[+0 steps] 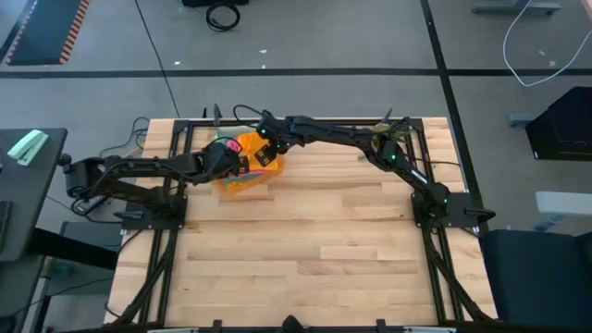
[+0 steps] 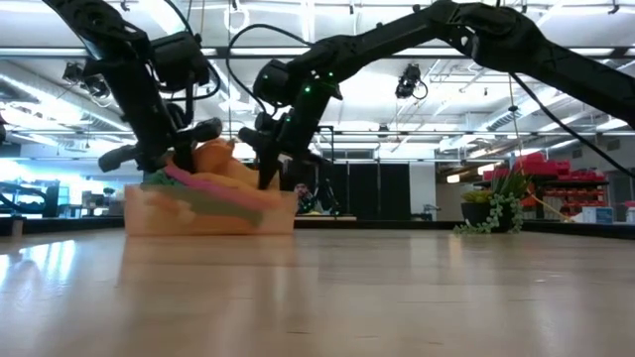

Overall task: Fold microfiber towels
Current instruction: Put the stacked towels into the transparent orange bin, then return to Home Position

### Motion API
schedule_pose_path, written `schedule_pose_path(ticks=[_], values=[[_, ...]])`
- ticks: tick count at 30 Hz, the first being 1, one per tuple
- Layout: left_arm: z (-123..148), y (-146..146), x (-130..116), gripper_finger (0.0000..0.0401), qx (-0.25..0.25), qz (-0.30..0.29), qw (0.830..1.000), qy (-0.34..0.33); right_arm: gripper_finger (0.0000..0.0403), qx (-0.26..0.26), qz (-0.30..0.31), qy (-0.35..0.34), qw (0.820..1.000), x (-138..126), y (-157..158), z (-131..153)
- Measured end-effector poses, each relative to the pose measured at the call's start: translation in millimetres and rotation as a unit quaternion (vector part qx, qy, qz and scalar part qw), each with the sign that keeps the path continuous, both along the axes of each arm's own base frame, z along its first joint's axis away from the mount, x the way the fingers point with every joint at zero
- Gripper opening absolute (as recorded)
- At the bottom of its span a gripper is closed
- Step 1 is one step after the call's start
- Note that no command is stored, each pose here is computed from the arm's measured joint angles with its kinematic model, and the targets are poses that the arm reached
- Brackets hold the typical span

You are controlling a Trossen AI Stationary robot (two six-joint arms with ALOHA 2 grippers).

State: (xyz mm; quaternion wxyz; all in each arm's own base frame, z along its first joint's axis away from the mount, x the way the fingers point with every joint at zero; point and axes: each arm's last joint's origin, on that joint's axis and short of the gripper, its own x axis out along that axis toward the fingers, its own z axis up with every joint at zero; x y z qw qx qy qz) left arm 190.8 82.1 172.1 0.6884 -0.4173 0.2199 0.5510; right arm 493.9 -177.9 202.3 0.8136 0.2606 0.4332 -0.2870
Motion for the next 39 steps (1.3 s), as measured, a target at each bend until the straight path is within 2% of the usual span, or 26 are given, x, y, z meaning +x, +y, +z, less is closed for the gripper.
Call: schedule_pose_path(ticks=[6,11,14,21,26,32,36,39], values=[[-2.3,-2.3,-4.3,0.0083,-0.025,0.013,1.0,0.009,0.024,-0.01,0.022,0.011,1.0,-2.2,0.1,13.5],[-3.0,-5.9,-3.9,0.0086,-0.037,0.018,0.999,0.003,0.025,-0.018,0.029,-0.004,0.999,-7.2,-2.9,34.7],[-3.1,-6.3,-3.8,0.0098,-0.039,0.019,0.999,0.002,0.025,-0.041,0.03,-0.017,0.999,-16.0,-1.4,60.7],[1.2,-7.8,-7.0,0.0174,-0.041,0.018,0.999,-0.004,0.025,-0.097,0.026,-0.044,0.994,-45.9,6.5,126.1],[14.2,-10.9,-16.4,0.0247,-0.032,0.015,0.999,-0.024,0.025,-0.107,0.02,-0.056,0.993,-66.1,7.0,154.6],[34.4,-15.9,-31.5,0.0308,-0.012,0.006,0.998,-0.064,0.025,-0.106,0.013,-0.041,0.993,-79.3,3.4,163.3],[45.0,-19.3,-44.0,0.0319,0.008,0.008,0.997,-0.078,0.025,-0.101,0.011,-0.026,0.995,-81.9,-0.7,159.5],[57.2,-22.0,-56.7,0.0318,0.04,0.017,0.996,-0.08,0.025,-0.1,0.018,-0.014,0.995,-82.3,-0.6,157.0]])
